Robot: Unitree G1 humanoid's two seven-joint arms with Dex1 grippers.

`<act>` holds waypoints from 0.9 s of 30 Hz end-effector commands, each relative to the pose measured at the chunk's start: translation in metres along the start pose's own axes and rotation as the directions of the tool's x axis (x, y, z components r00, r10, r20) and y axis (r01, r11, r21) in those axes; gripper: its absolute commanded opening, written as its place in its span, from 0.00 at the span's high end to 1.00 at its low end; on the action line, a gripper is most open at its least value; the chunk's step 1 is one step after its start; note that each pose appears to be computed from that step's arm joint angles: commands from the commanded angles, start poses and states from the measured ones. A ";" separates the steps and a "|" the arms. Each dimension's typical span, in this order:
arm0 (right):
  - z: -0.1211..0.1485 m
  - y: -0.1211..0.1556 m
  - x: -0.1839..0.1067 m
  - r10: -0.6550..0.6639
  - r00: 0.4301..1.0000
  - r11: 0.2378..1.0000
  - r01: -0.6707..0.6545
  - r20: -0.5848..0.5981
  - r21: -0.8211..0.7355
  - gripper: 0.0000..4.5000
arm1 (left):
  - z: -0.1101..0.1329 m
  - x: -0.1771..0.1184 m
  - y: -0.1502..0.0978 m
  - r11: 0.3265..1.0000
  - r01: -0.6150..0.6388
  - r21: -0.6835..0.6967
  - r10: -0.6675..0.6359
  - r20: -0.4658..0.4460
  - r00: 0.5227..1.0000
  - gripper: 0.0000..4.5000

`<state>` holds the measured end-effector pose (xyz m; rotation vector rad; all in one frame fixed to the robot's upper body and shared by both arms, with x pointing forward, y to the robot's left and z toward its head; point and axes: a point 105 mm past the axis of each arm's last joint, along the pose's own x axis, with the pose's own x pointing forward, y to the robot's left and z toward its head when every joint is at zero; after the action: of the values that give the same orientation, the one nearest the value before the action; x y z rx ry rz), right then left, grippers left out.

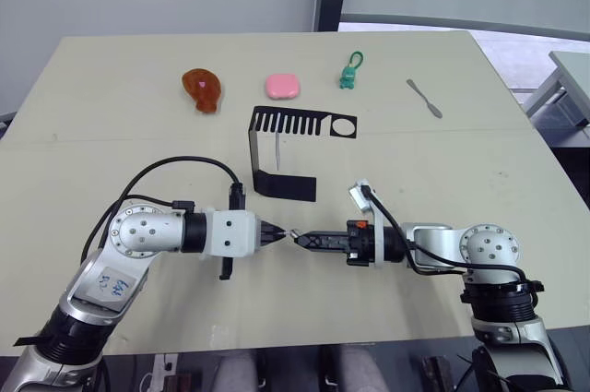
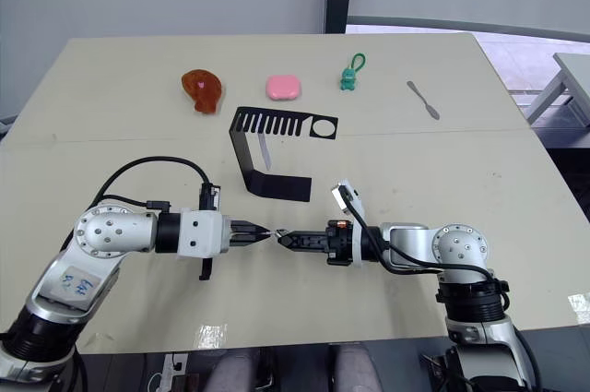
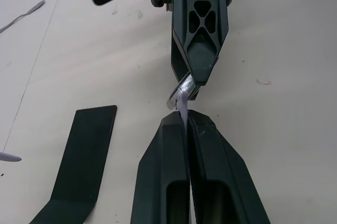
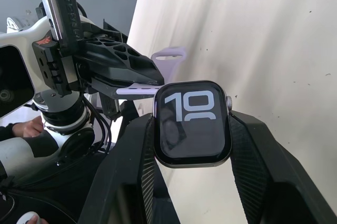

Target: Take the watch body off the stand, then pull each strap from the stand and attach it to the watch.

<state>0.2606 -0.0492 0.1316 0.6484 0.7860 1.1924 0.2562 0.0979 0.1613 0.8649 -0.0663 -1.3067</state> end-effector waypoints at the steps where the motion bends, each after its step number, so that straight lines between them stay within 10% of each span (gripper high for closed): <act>1: -0.002 0.021 0.008 0.100 0.995 0.994 -0.101 -0.022 -0.032 0.67 | 0.022 0.007 -0.003 0.997 0.016 0.075 -0.021 0.072 0.997 1.00; 27: -0.005 0.025 0.009 0.118 0.992 0.993 -0.120 -0.047 -0.025 0.67 | 0.022 0.018 0.000 0.994 0.020 0.112 -0.029 0.082 0.996 1.00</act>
<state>0.2605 -0.0507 0.1336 0.6554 0.7809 1.1951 0.2633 0.0901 0.1590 0.8998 -0.0846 -1.3058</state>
